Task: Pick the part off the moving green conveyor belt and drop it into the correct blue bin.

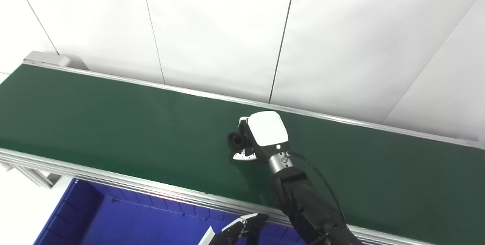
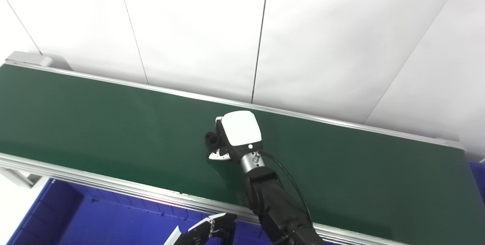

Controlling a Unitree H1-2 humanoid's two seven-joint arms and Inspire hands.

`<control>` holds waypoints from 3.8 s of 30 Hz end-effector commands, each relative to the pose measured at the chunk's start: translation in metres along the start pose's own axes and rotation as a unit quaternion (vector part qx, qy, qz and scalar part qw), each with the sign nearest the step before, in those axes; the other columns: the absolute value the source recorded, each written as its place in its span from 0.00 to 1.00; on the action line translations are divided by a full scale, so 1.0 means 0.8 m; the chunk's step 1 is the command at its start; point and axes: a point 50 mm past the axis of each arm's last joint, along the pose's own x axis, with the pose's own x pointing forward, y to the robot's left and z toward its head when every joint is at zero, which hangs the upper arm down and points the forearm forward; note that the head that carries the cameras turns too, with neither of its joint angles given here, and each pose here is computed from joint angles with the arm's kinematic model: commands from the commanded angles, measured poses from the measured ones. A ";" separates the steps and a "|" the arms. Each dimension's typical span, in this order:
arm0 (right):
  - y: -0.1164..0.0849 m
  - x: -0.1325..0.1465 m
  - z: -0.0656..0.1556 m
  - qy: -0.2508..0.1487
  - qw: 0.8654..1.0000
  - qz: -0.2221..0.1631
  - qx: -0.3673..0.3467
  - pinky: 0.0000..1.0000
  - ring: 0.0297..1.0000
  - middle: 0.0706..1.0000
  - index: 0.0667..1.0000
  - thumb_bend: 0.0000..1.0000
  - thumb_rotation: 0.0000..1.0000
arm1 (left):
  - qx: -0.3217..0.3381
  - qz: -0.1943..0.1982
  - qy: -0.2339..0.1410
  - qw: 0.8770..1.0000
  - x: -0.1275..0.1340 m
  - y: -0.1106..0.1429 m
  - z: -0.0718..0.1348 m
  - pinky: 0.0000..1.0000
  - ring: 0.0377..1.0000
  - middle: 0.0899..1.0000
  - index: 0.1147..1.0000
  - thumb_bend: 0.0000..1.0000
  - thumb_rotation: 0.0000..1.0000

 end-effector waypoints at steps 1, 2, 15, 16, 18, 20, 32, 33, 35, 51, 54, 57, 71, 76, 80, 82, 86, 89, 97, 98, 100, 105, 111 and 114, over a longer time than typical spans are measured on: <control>0.019 -0.009 0.004 0.010 0.999 0.040 -0.004 0.05 0.08 0.12 0.45 0.51 0.11 | -0.014 -0.014 -0.024 1.000 0.002 -0.024 0.016 0.75 0.81 0.81 0.79 0.84 0.60; 0.019 -0.009 0.004 0.011 0.999 0.041 -0.004 0.05 0.08 0.12 0.45 0.51 0.11 | -0.015 -0.015 -0.023 1.000 0.002 -0.023 0.016 0.75 0.81 0.81 0.79 0.84 0.60; -0.031 -0.037 -0.005 -0.006 0.998 -0.022 0.061 0.08 0.10 0.15 0.44 0.51 0.14 | -0.028 -0.013 -0.021 0.999 0.004 -0.012 0.015 0.78 0.82 0.80 0.79 0.85 0.56; -0.036 -0.040 -0.005 -0.008 0.998 -0.029 0.064 0.08 0.10 0.15 0.44 0.51 0.14 | -0.029 -0.013 -0.021 0.999 0.004 -0.011 0.015 0.78 0.82 0.80 0.79 0.86 0.56; -0.052 -0.048 -0.005 -0.017 0.997 -0.037 0.066 0.08 0.10 0.15 0.45 0.50 0.14 | -0.031 -0.013 -0.019 0.999 0.005 -0.007 0.014 0.79 0.82 0.79 0.79 0.86 0.56; -0.065 -0.054 -0.001 -0.024 0.997 -0.043 0.063 0.08 0.11 0.16 0.45 0.50 0.14 | -0.031 -0.012 -0.020 0.999 0.005 -0.001 0.013 0.79 0.82 0.79 0.79 0.87 0.57; -0.129 -0.096 0.030 -0.045 0.993 -0.074 0.083 0.09 0.12 0.17 0.45 0.51 0.14 | -0.030 -0.009 -0.018 0.999 -0.003 0.029 0.014 0.79 0.81 0.80 0.81 0.86 0.68; -0.132 -0.098 0.032 -0.045 0.993 -0.075 0.083 0.09 0.12 0.17 0.45 0.51 0.14 | -0.028 -0.009 -0.018 0.999 -0.004 0.031 0.014 0.80 0.82 0.81 0.81 0.86 0.69; -0.137 -0.104 0.036 -0.044 0.993 -0.075 0.085 0.09 0.12 0.17 0.45 0.51 0.14 | -0.027 -0.010 -0.016 0.999 -0.006 0.035 0.015 0.80 0.83 0.82 0.81 0.86 0.70; -0.154 -0.216 0.012 0.011 0.995 -0.036 0.094 0.10 0.13 0.18 0.45 0.51 0.13 | -0.023 0.009 -0.022 0.999 -0.019 0.075 0.045 0.88 0.88 0.83 0.87 0.82 0.78; -0.153 -0.237 0.015 0.018 0.996 -0.020 0.086 0.10 0.13 0.19 0.45 0.51 0.13 | -0.022 0.012 -0.019 0.999 -0.020 0.084 0.052 0.88 0.88 0.84 0.88 0.81 0.78; -0.156 -0.255 0.019 0.027 0.995 -0.006 0.094 0.10 0.13 0.19 0.45 0.50 0.14 | -0.021 0.014 -0.019 1.000 -0.018 0.093 0.059 0.87 0.88 0.83 0.88 0.81 0.78; -0.099 -0.323 0.023 0.109 0.981 0.106 0.117 0.11 0.15 0.21 0.45 0.50 0.14 | -0.011 0.016 -0.013 1.000 -0.006 0.103 0.067 0.82 0.85 0.80 0.85 0.85 0.78; -0.056 -0.327 0.023 0.135 0.968 0.184 0.101 0.13 0.17 0.34 0.45 0.52 0.05 | -0.012 0.018 -0.016 1.000 0.000 0.106 0.067 0.82 0.85 0.79 0.85 0.84 0.78; -0.038 -0.323 0.019 0.152 0.952 0.257 0.061 0.17 0.22 0.37 0.47 0.52 0.00 | -0.007 0.021 -0.019 1.000 0.002 0.106 0.070 0.81 0.84 0.79 0.85 0.85 0.79; -0.033 -0.323 0.017 0.162 0.945 0.282 0.040 0.17 0.23 0.42 0.45 0.53 0.00 | -0.005 0.021 -0.021 1.000 0.002 0.106 0.072 0.80 0.84 0.79 0.85 0.85 0.80; -0.029 -0.321 0.016 0.177 0.928 0.328 0.007 0.19 0.29 0.57 0.72 0.83 0.40 | -0.005 0.023 -0.020 1.000 0.002 0.106 0.073 0.80 0.84 0.80 0.85 0.85 0.80; -0.033 -0.321 0.020 0.173 0.924 0.341 -0.008 0.27 0.43 0.71 0.75 0.94 0.53 | -0.005 0.024 -0.019 1.000 0.001 0.106 0.074 0.80 0.84 0.80 0.85 0.85 0.80; -0.035 -0.324 0.022 0.162 0.922 0.353 -0.004 0.46 0.57 0.74 0.77 1.00 0.53 | -0.008 0.023 -0.018 1.000 -0.001 0.103 0.071 0.80 0.84 0.80 0.85 0.85 0.79; -0.036 -0.325 0.022 0.161 0.922 0.353 -0.001 0.46 0.57 0.73 0.76 1.00 0.53 | -0.009 0.023 -0.017 1.000 -0.002 0.102 0.071 0.81 0.85 0.80 0.85 0.84 0.79; -0.038 -0.326 0.023 0.159 0.922 0.352 0.003 0.47 0.57 0.71 0.75 1.00 0.54 | -0.009 0.023 -0.014 1.000 -0.003 0.100 0.071 0.81 0.85 0.80 0.85 0.85 0.79; -0.065 -0.335 0.035 0.155 0.930 0.327 0.064 0.47 0.59 0.72 0.75 0.94 0.60 | -0.016 0.022 -0.013 1.000 -0.006 0.094 0.069 0.81 0.85 0.80 0.85 0.84 0.77; -0.116 -0.350 0.068 0.139 0.928 0.226 0.262 0.43 0.58 0.68 0.70 0.86 0.60 | -0.020 0.016 -0.010 1.000 -0.010 0.090 0.061 0.82 0.85 0.81 0.84 0.83 0.76; -0.116 -0.356 0.087 0.104 0.902 0.092 0.410 0.42 0.52 0.60 0.64 0.77 0.55 | -0.019 0.014 -0.008 1.000 -0.009 0.089 0.056 0.82 0.85 0.81 0.84 0.83 0.75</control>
